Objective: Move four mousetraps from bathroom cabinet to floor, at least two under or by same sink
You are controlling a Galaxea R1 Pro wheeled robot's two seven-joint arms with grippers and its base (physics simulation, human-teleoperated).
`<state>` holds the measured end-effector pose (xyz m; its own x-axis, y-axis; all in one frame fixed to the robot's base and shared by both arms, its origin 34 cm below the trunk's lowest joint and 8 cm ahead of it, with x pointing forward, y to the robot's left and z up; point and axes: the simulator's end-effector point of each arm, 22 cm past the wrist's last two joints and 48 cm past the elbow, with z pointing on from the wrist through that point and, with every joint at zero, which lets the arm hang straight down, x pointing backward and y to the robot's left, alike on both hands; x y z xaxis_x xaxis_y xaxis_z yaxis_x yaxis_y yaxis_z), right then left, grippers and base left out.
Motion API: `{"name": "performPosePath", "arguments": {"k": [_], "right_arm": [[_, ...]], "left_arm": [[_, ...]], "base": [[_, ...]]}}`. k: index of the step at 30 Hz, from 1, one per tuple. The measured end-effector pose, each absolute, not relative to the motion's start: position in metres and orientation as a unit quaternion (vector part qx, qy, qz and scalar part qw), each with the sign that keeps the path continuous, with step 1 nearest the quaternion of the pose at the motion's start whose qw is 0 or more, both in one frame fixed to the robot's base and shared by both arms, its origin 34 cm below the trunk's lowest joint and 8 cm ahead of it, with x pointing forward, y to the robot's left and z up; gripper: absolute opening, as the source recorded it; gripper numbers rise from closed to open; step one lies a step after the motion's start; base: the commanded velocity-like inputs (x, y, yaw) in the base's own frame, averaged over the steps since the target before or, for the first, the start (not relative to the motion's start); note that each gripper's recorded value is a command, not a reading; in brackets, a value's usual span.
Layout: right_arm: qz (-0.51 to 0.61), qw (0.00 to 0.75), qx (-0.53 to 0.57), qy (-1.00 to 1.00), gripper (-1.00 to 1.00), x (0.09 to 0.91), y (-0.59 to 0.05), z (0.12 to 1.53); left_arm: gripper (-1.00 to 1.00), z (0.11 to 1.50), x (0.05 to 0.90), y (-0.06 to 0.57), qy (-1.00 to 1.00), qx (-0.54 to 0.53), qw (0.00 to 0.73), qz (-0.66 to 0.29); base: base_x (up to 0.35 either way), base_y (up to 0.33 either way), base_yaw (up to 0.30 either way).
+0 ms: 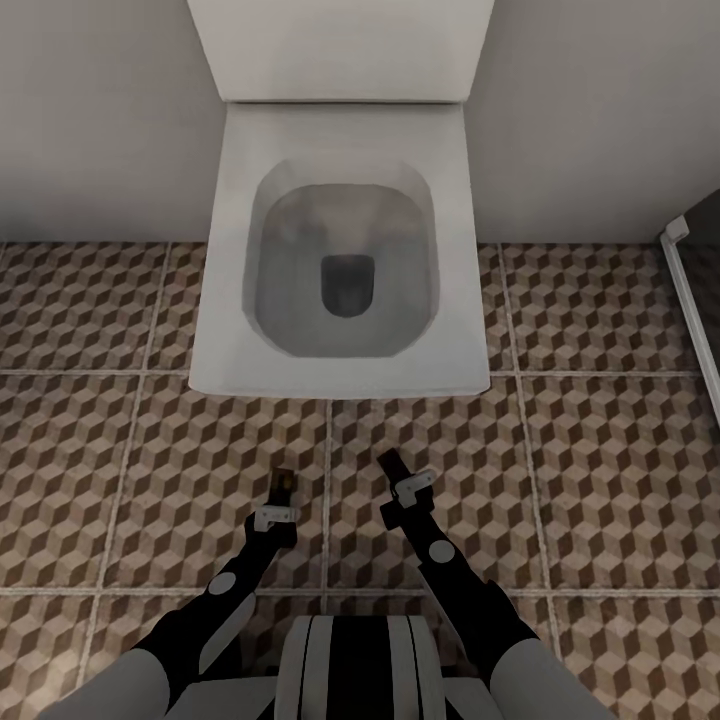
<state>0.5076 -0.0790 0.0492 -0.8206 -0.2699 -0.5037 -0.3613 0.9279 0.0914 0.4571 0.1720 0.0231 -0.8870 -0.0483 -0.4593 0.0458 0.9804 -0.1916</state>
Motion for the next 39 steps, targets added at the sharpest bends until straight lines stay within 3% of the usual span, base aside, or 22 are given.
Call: {"name": "performPosePath", "arguments": {"k": [39], "right_arm": [[0.089,0.247,-0.166,0.95,-1.0,0.5069,-0.0803,0.0484]], "left_arm": [[-1.0,0.0235,0.4577,0.1713,0.968,-0.003,0.232,-0.101]], "base": [[0.0,0.0,0.0]]}}
